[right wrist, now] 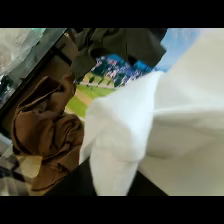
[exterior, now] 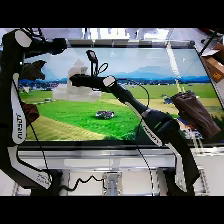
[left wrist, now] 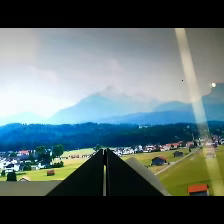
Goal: Fold the shirts.
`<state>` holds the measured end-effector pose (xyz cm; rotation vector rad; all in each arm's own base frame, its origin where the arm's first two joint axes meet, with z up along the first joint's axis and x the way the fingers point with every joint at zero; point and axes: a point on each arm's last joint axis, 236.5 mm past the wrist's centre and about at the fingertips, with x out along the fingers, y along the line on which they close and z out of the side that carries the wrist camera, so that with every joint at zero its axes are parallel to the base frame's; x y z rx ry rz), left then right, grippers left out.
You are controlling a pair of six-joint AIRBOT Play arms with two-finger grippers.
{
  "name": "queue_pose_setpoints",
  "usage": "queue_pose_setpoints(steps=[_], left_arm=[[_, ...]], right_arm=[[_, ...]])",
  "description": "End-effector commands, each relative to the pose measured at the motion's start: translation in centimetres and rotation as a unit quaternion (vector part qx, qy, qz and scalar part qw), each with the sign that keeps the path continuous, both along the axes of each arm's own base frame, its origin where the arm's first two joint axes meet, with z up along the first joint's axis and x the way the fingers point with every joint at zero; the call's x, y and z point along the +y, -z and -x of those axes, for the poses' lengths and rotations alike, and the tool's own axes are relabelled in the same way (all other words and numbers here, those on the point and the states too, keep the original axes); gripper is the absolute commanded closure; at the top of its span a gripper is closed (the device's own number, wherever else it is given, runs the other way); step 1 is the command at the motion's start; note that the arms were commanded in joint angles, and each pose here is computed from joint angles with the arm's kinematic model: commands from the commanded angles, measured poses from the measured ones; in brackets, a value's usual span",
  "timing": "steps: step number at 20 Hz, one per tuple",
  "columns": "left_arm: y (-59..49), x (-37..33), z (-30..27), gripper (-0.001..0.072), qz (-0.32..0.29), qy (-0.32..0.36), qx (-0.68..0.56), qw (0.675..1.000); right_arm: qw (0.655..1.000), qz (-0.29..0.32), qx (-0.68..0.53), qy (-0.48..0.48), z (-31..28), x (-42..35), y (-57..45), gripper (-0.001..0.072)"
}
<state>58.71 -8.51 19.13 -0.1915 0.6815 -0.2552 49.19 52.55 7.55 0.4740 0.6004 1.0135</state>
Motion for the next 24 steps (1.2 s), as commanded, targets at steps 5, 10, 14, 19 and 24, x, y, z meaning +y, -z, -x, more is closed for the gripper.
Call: queue_pose_setpoints(steps=[5, 10, 14, 19, 24], left_arm=[[1.3, 1.9, 0.4, 0.0686, -0.054, -0.009, 0.017, 0.998], [1.7, 2.2, 0.6, 0.0686, -0.061, -0.009, 0.026, 0.998], [4.9, 3.1, 1.6, 0.0678, -0.097, 0.000, 0.067, 0.993], [7.0, 3.0, 2.7, 0.0147, -0.113, 0.023, 0.100, 0.988], [7.0, 3.0, 2.7, 0.0148, -0.116, 0.025, 0.099, 0.988]], right_arm=[[0.997, -0.036, 0.066, -0.026, 1.4, 2.0, 4.4, 0.0402], [0.995, -0.089, 0.050, -0.008, -0.6, 0.8, 1.6, 0.0398], [0.995, -0.085, 0.052, -0.004, -4.2, -4.6, 1.4, 0.0368], [0.989, -0.025, 0.142, -0.018, -6.8, -15.1, 5.2, 0.0266], [0.971, 0.087, 0.218, -0.040, -5.0, -21.5, 10.6, 0.0237]])
